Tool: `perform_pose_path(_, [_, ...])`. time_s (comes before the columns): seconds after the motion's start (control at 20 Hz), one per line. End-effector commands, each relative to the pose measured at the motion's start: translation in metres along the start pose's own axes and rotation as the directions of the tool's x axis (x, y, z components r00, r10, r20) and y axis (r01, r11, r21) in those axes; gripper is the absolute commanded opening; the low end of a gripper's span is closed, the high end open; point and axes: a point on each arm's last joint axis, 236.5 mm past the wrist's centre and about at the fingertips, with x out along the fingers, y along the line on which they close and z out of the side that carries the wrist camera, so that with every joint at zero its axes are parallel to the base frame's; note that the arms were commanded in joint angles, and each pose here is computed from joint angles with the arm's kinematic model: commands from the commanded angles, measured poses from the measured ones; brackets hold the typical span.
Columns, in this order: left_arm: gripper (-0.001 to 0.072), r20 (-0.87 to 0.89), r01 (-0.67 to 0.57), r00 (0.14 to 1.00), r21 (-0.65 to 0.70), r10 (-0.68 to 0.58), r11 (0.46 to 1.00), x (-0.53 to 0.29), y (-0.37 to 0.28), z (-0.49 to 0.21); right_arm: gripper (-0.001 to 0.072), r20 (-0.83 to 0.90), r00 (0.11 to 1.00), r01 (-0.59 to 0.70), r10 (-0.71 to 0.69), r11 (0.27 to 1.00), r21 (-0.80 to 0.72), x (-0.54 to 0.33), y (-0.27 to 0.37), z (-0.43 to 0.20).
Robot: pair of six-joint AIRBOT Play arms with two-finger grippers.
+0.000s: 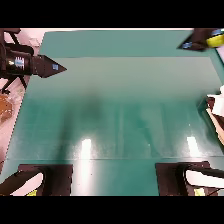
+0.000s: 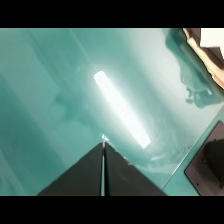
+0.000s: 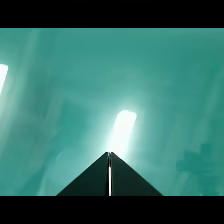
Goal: Fold the shirts.
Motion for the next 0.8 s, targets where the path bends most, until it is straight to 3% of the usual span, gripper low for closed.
perform_pose_path(0.0, [0.0023,0.033,-0.001,0.999,0.024,0.000,1.000,-0.005,-0.005,0.011,0.0016,-0.136,0.980,-0.165,0.145,0.975,-0.151,0.049,0.081,-0.033])
perform_pose_path(0.15, [0.0023,0.027,0.002,1.000,0.024,-0.003,1.000,-0.005,-0.006,0.009,0.0015,-0.202,0.967,-0.190,0.158,0.971,-0.148,0.068,0.089,-0.049])
perform_pose_path(0.75, [0.0024,0.004,0.027,1.000,0.021,-0.027,0.999,-0.005,-0.012,0.004,0.0016,-0.192,0.970,-0.182,0.151,0.972,-0.152,0.066,0.088,-0.047])
